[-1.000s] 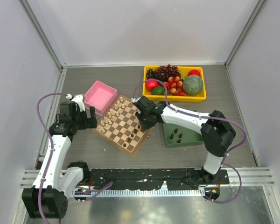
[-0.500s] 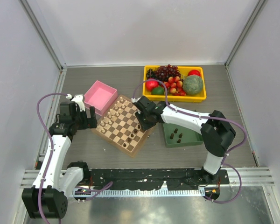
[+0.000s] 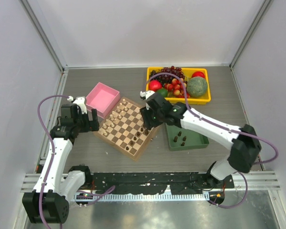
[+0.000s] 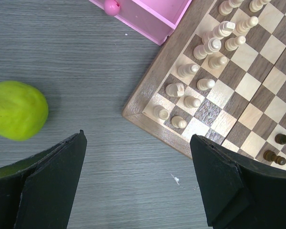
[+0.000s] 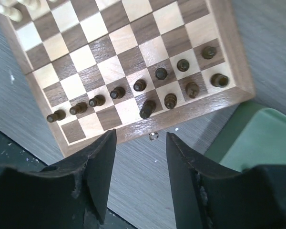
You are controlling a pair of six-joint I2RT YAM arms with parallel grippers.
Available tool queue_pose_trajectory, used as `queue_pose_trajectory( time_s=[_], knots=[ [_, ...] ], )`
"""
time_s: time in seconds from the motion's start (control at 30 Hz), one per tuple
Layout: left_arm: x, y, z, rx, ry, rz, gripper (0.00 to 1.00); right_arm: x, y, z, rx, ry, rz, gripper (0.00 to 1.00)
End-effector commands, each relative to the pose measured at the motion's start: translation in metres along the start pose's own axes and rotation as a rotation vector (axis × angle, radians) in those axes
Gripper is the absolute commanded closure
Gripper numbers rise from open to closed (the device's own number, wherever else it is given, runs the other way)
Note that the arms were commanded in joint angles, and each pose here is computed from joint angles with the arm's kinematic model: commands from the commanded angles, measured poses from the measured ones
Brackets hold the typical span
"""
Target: Set up the chess pieces on the board
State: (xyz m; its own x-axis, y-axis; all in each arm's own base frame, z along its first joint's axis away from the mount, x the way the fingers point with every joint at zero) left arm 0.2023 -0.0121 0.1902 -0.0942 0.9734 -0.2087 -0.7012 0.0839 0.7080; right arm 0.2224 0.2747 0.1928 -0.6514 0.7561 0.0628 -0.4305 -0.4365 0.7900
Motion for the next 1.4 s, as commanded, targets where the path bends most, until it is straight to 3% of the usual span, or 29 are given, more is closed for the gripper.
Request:
queue_pose_trajectory(
  time_s=[0.0, 0.23, 0.53, 0.97, 1.37],
  knots=[
    [-0.005, 0.008, 0.012, -0.047, -0.020, -0.026, 0.01, -0.022, 0.037, 0.006, -0.144, -0.052, -0.103, 0.45],
    [-0.006, 0.007, 0.012, -0.041, -0.018, -0.033, 0.01, -0.081, 0.041, -0.047, -0.098, -0.283, -0.201, 0.48],
    [-0.005, 0.006, 0.013, -0.036, -0.016, -0.027, 0.01, -0.080, 0.028, -0.108, 0.118, -0.329, -0.179, 0.51],
    [-0.005, 0.004, 0.011, -0.026, -0.016, -0.026, 0.01, -0.081, 0.014, -0.119, 0.192, -0.301, -0.167, 0.52],
    [-0.004, 0.004, 0.012, -0.025, -0.018, -0.020, 0.01, -0.085, 0.006, -0.113, 0.186, -0.281, -0.189, 0.62]
  ],
)
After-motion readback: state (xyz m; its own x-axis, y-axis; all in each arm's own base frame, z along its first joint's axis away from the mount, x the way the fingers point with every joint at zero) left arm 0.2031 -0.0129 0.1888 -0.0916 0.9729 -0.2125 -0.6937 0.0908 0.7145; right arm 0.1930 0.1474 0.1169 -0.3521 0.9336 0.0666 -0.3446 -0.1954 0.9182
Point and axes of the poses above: each gripper's point midway between its finger pads, its own y axis back along the fingers, its own x axis along the line the jaws close on, z = x × y, the point moved 7 cm from there along y, back along the fingers, and after that the axes turned 8 degrees about y, right-handed, at the moved point
